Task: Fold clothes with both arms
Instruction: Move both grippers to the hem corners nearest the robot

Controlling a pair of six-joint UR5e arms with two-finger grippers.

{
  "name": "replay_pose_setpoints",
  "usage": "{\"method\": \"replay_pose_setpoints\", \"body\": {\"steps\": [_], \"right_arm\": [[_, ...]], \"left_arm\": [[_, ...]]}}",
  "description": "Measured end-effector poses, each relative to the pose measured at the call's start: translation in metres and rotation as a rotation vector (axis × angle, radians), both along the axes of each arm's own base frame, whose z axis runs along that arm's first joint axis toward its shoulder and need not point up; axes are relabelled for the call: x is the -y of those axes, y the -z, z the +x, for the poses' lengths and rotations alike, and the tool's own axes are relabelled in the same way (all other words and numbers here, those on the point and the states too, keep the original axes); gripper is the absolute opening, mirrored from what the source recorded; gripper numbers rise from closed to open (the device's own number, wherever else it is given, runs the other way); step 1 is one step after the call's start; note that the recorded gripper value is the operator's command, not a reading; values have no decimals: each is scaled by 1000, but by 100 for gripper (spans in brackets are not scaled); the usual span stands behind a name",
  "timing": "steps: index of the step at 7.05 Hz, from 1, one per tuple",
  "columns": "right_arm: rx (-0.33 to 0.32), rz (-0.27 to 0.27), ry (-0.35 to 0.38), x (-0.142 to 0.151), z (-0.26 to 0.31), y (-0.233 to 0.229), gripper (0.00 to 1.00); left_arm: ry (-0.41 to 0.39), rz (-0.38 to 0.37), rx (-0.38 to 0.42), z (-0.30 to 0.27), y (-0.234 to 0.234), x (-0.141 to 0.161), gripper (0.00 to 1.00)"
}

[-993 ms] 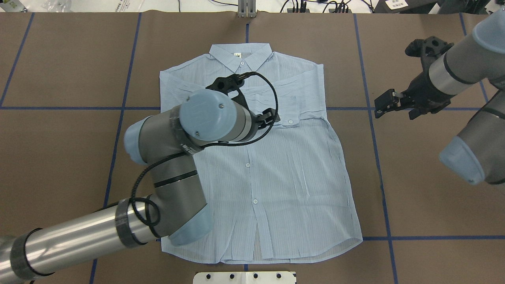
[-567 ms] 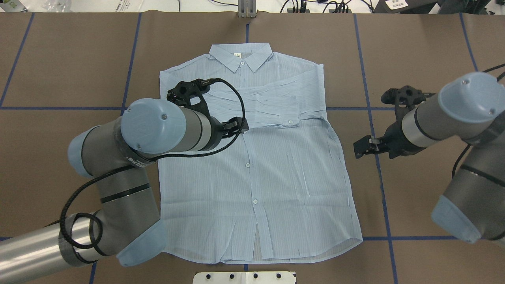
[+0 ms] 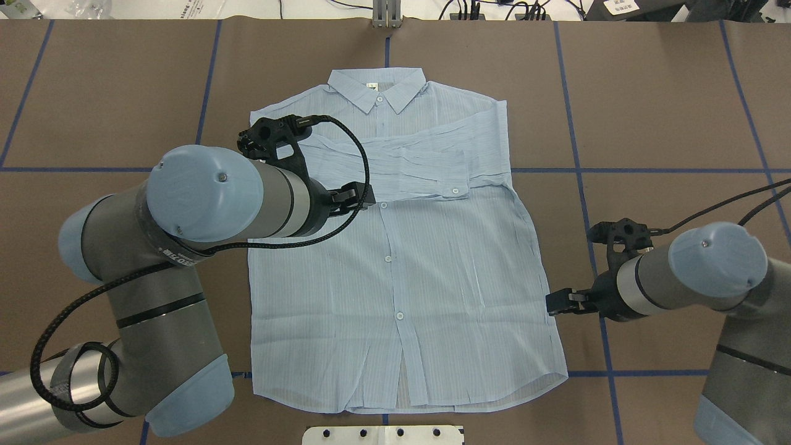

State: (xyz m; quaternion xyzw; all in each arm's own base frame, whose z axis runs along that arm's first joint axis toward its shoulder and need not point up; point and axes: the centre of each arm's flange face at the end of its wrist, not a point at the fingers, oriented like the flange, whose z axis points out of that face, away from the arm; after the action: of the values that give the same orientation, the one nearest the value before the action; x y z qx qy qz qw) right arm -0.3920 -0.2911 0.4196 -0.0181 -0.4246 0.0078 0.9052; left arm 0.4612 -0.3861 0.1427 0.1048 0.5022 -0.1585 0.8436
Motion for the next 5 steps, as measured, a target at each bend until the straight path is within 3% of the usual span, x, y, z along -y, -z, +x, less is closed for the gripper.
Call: {"method": "replay_pose_setpoints", "body": {"steps": [3, 5], "right_arm": [[-31, -26, 29, -25, -23, -12, 78], [-38, -35, 37, -32, -27, -13, 78]], "left_arm": [[0, -2, 3, 0, -1, 0, 99], [-1, -2, 3, 0, -1, 0, 99]]}}
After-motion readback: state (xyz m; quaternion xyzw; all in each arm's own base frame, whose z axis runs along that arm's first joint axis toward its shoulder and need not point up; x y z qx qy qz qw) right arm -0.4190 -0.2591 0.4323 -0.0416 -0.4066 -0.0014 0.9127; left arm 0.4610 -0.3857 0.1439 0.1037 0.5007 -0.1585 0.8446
